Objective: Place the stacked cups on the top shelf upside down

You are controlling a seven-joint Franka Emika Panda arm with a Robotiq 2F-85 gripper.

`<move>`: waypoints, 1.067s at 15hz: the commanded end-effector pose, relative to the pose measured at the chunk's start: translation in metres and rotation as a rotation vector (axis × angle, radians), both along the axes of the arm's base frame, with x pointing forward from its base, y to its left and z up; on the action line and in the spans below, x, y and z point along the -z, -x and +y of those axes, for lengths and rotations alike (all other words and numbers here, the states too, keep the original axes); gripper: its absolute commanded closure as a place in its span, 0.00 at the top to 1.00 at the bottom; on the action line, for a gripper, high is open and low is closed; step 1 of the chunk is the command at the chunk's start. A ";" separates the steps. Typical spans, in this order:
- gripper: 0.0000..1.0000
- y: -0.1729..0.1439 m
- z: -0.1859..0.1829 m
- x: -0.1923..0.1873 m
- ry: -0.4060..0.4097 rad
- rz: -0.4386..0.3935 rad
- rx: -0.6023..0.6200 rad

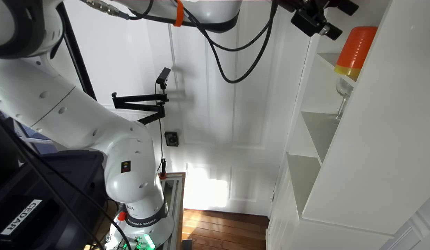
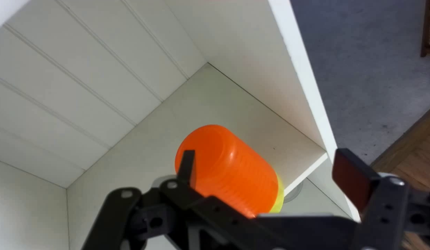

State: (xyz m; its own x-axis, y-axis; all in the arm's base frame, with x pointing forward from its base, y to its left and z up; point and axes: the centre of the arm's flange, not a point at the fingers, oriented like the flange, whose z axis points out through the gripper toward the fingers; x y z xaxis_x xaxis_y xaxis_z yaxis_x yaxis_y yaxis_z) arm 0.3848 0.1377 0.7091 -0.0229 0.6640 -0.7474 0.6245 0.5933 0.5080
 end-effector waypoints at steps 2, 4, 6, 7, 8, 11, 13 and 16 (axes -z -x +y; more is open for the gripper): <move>1.00 0.022 -0.011 -0.007 -0.053 -0.004 -0.015; 1.00 0.027 -0.015 -0.014 -0.077 -0.008 -0.005; 1.00 0.032 -0.017 -0.018 -0.112 0.014 0.008; 1.00 0.035 -0.018 -0.020 -0.135 0.028 0.013; 1.00 0.037 -0.019 -0.021 -0.157 0.045 0.021; 1.00 0.044 -0.023 -0.023 -0.224 0.104 0.039; 1.00 0.049 -0.024 -0.024 -0.274 0.124 0.051; 1.00 0.057 -0.028 -0.027 -0.357 0.145 0.065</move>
State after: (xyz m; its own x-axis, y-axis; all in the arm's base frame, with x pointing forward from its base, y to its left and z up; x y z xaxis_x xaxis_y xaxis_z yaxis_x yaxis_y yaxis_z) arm 0.3438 0.1171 0.7282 -0.0444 0.8484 -0.5275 0.7203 0.3930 0.5716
